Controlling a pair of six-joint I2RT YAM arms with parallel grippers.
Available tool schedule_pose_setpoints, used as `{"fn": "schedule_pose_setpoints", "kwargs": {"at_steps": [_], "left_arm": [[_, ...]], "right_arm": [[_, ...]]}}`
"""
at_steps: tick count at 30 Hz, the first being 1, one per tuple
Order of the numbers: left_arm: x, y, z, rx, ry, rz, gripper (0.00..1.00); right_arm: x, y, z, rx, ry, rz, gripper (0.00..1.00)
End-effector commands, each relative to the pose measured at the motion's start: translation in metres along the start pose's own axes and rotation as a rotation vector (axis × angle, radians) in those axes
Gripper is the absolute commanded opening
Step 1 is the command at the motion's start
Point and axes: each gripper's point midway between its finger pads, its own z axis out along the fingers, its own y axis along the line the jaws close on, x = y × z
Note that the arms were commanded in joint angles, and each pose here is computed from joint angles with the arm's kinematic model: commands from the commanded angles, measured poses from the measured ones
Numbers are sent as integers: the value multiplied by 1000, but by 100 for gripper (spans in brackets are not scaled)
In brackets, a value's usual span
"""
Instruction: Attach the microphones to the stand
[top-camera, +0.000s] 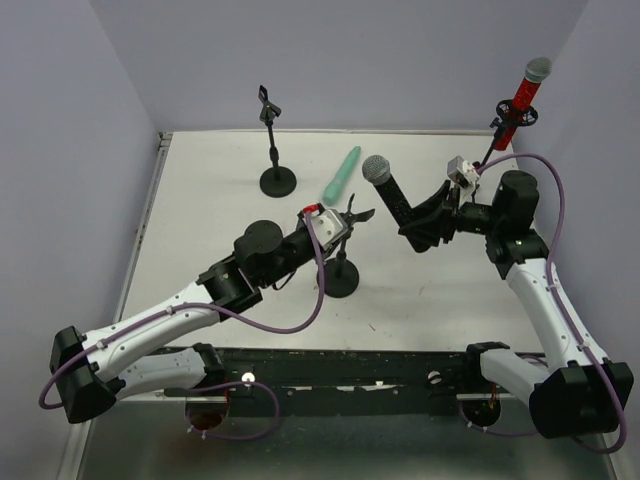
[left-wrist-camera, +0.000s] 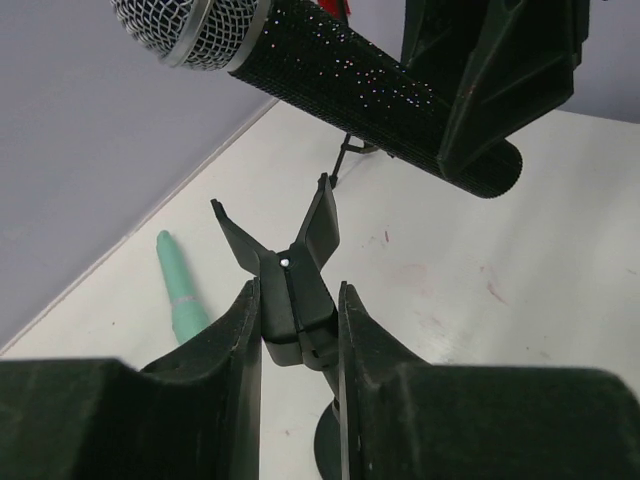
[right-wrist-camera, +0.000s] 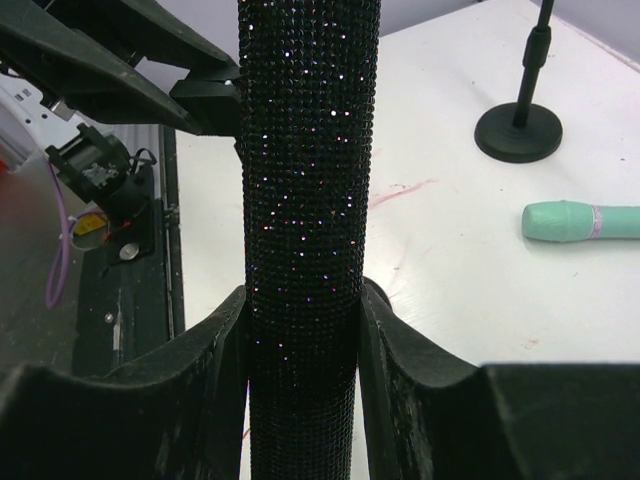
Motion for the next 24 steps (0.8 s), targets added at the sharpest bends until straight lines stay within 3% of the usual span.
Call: {"fn": "schedule_pose_setpoints", "kwargs": {"at_steps": [1, 6, 13, 24], "left_arm": [[-6, -14, -13, 156, -25, 73, 17], [0, -15, -21, 227, -25, 65, 16], [0, -11, -24, 280, -36, 33, 16], [1, -19, -23, 337, -54, -5, 16]], "right_arm": [[8, 4, 2, -68, -1, -69, 9], [17, -12, 10, -119, 11, -99, 6], [5, -8, 24, -280, -27, -362, 0], [18, 4, 61, -395, -57, -424, 0]]}}
